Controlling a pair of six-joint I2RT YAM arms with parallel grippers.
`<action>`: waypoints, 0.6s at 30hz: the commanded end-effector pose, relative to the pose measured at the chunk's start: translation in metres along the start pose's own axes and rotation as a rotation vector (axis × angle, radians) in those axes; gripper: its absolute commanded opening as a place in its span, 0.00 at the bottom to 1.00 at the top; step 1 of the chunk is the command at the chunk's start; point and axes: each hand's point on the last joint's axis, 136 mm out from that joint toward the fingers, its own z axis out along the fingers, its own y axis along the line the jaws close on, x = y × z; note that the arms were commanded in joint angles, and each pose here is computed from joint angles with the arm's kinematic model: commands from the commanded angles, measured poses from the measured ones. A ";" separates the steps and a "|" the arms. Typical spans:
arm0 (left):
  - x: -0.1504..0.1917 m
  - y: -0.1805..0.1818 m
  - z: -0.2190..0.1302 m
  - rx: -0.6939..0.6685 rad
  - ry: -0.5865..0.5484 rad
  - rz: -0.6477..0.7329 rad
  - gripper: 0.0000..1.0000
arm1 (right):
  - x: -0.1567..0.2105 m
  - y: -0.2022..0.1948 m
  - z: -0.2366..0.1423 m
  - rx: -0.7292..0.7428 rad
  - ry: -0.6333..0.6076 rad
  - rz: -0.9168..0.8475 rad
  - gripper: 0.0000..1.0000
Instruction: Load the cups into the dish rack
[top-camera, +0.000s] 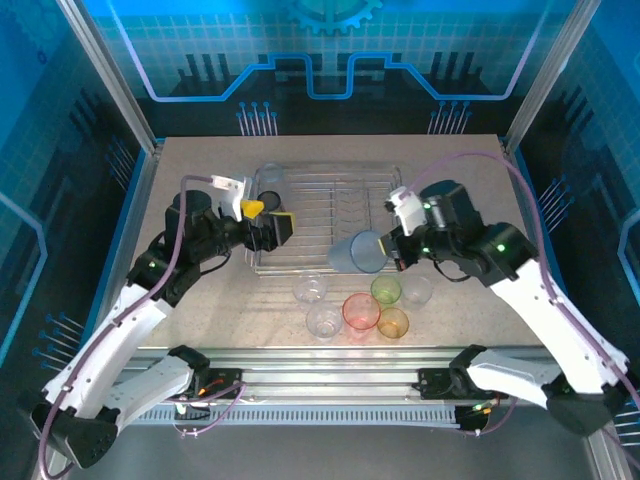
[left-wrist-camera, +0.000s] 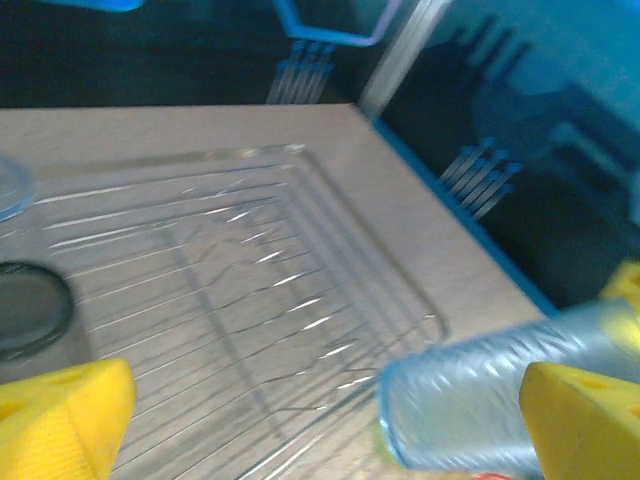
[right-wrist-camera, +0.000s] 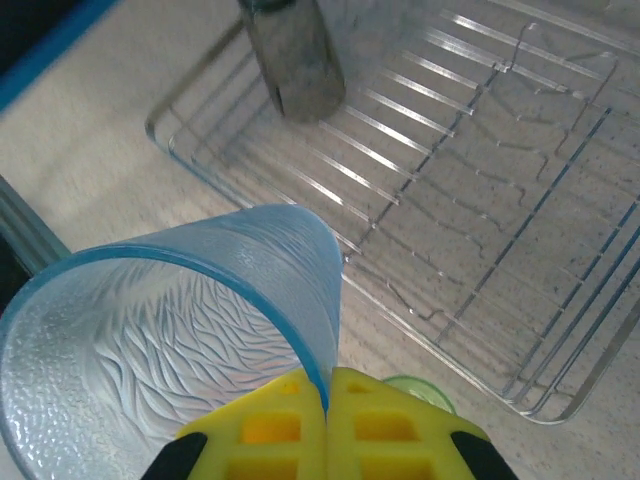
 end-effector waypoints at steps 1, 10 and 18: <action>-0.010 -0.048 -0.009 0.261 -0.035 0.043 0.99 | -0.035 0.012 -0.024 -0.186 -0.214 0.083 0.00; -0.019 -0.088 -0.015 0.512 -0.007 0.003 0.99 | -0.089 0.026 -0.071 -0.598 -0.509 0.211 0.00; -0.028 -0.106 -0.018 0.639 -0.007 -0.025 0.99 | -0.102 0.035 -0.077 -0.724 -0.535 0.219 0.00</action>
